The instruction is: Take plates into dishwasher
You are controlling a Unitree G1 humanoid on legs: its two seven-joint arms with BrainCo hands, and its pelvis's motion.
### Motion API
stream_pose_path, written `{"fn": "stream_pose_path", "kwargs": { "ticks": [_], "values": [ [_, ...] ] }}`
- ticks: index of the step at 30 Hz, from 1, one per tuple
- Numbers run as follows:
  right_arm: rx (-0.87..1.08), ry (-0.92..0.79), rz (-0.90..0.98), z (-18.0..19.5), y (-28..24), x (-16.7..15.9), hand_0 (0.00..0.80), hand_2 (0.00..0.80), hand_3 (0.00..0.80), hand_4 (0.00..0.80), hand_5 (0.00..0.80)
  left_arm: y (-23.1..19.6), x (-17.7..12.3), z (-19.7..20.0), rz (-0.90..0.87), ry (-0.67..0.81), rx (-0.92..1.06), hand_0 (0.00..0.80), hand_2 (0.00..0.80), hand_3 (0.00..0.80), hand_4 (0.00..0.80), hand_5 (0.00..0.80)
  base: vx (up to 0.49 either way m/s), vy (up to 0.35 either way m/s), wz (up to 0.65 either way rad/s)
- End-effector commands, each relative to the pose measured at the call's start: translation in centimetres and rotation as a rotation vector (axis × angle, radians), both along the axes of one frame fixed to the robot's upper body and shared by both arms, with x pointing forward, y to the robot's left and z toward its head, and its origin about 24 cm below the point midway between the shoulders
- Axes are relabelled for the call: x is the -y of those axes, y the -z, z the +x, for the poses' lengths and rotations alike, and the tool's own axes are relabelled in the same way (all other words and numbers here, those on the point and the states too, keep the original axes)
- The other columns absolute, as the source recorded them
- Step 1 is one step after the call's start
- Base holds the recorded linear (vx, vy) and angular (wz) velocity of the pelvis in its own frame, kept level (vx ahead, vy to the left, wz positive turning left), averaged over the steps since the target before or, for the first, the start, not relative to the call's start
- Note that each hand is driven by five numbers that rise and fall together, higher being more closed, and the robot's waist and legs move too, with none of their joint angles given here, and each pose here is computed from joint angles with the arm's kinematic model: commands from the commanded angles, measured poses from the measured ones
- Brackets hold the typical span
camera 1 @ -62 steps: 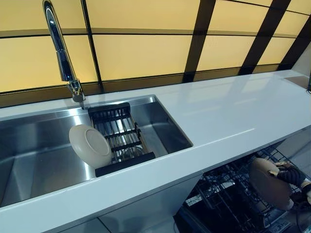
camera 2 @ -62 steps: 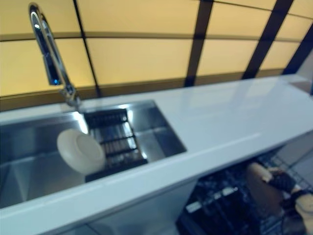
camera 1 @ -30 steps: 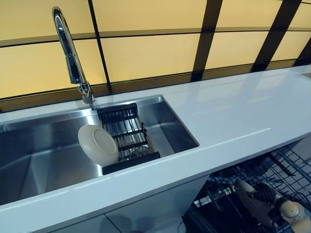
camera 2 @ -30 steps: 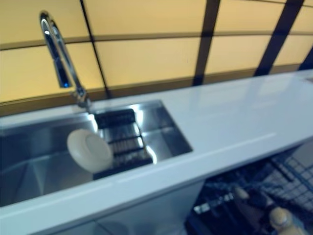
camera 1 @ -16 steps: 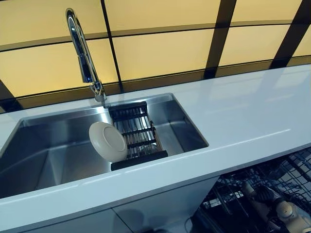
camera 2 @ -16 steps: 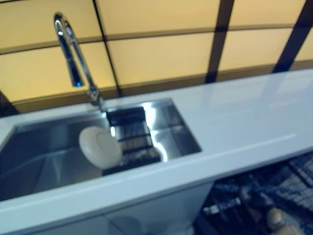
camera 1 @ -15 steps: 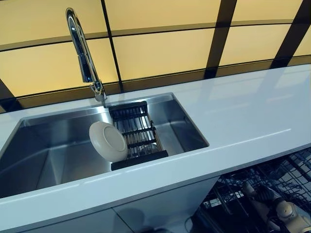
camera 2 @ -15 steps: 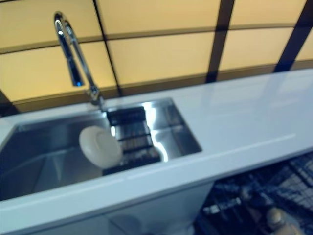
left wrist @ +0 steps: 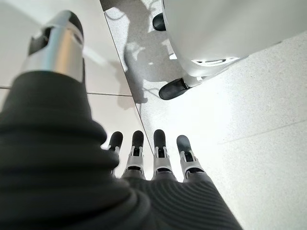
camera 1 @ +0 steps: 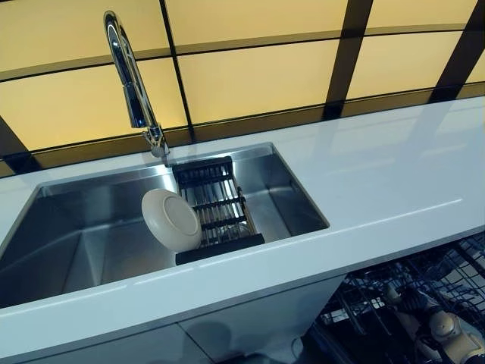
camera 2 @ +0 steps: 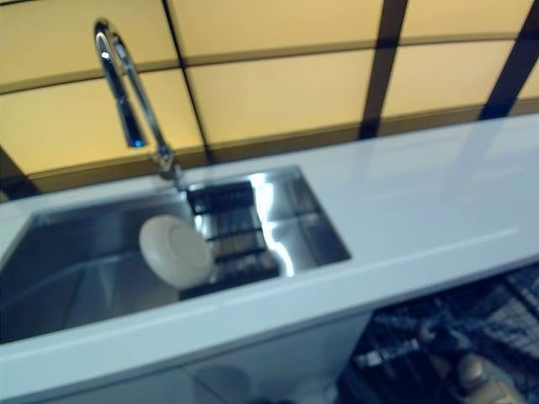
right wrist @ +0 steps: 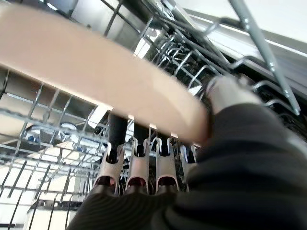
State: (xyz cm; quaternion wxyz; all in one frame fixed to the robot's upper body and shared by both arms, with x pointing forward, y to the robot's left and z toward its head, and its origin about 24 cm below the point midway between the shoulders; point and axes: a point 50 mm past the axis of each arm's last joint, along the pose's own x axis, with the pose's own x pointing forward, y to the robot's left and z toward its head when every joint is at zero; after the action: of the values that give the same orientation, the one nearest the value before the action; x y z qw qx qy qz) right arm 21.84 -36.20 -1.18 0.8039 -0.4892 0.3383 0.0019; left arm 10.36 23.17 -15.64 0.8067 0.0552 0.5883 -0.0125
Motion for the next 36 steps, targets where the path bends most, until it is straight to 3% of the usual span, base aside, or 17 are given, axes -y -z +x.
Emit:
{"fn": "stream_pose_path", "kwargs": {
  "ticks": [1, 20, 36],
  "values": [
    [0.040, -0.011, 0.005, 1.5, -0.6, -0.6, 0.000, 0.000, 0.000, 0.000, 0.000, -1.0, -1.2, 2.5, 0.035, 0.033, 0.056, 0.000, 0.000, 0.000, 0.000, 0.000, -0.011, 0.009, 0.03],
    [0.058, -0.047, -0.087, 1.4, -4.5, 1.3, 0.000, 0.000, 0.000, 0.000, 0.000, -0.8, -1.9, 1.6, 0.058, 0.002, 0.030, 0.000, 0.000, 0.000, 0.000, 0.000, 0.000, 0.001, 0.00],
    [0.133, 0.039, -0.177, 0.2, -14.8, 6.7, 0.000, 0.000, 0.000, 0.000, 0.000, -0.7, -3.1, 0.4, 0.102, -0.100, -0.018, 0.000, 0.000, 0.000, 0.000, 0.000, 0.017, 0.020, -0.08]
  ]
}}
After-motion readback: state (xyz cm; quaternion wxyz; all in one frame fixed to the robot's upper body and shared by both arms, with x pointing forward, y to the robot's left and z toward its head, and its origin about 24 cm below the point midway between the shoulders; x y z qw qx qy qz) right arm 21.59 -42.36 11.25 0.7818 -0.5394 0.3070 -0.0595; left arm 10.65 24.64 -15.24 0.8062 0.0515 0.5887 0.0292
